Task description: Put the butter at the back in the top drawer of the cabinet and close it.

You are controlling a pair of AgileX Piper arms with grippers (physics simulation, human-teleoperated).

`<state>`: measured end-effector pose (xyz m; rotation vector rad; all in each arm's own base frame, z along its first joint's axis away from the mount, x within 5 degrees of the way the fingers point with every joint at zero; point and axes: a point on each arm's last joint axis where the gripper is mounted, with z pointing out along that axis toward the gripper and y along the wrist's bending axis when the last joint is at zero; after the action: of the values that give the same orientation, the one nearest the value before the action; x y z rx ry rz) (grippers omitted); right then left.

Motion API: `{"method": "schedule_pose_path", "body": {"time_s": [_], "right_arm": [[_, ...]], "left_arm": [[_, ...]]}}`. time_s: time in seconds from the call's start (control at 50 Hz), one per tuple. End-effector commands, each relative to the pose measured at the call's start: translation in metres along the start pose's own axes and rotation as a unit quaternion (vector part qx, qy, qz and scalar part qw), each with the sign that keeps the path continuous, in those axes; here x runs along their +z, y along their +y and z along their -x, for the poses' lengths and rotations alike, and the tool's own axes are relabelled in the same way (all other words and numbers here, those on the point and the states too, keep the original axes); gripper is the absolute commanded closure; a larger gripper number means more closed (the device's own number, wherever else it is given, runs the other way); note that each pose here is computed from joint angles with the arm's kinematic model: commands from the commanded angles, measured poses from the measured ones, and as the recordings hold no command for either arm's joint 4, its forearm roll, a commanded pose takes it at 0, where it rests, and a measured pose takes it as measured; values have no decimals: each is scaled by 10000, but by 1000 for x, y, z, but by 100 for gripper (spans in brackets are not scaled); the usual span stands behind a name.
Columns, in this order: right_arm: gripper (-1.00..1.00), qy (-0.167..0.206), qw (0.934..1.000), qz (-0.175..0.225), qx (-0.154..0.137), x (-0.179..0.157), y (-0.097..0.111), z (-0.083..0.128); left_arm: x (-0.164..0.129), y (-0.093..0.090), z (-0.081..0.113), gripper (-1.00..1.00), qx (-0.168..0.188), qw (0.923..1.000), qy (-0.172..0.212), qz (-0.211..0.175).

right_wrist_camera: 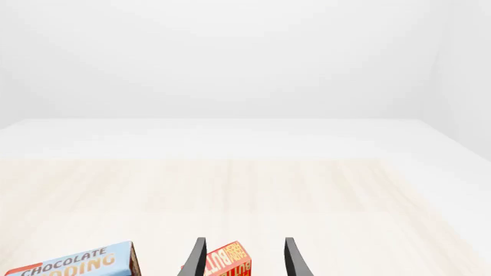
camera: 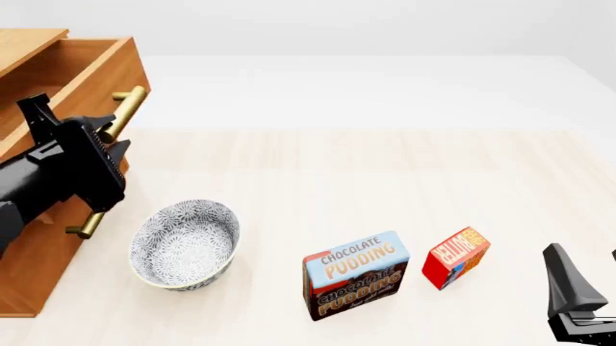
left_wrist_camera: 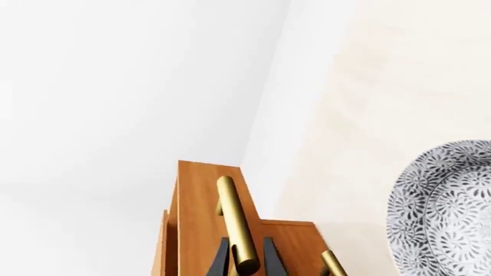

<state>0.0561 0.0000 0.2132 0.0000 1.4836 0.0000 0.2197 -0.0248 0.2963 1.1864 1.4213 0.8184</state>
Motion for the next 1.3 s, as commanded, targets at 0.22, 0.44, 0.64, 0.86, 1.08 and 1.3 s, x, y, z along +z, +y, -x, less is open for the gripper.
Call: {"method": "schedule_pose_path", "body": {"time_s": [0.22, 0.44, 0.64, 0.86, 1.08, 1.3], "right_arm": [[-100, 0, 10000, 0, 0, 0, 0, 0], [-100, 0, 10000, 0, 0, 0, 0, 0], [-100, 0, 10000, 0, 0, 0, 0, 0], [-100, 0, 10000, 0, 0, 0, 0, 0], [-100, 0, 10000, 0, 0, 0, 0, 0], [-100, 0, 10000, 0, 0, 0, 0, 0]], "left_arm": [[-15, 15, 16, 100, -428, 9988, -229, 42], [-23, 21, 20, -100, -489, 9982, -328, 103], [-32, 26, 23, -100, -529, 9978, -380, 150], [-44, 39, 29, -100, -632, 9966, -489, 217], [-65, 87, 51, -100, -1345, 9878, -748, 237], [-79, 145, 69, -100, -2654, 9621, -612, -106]]}}
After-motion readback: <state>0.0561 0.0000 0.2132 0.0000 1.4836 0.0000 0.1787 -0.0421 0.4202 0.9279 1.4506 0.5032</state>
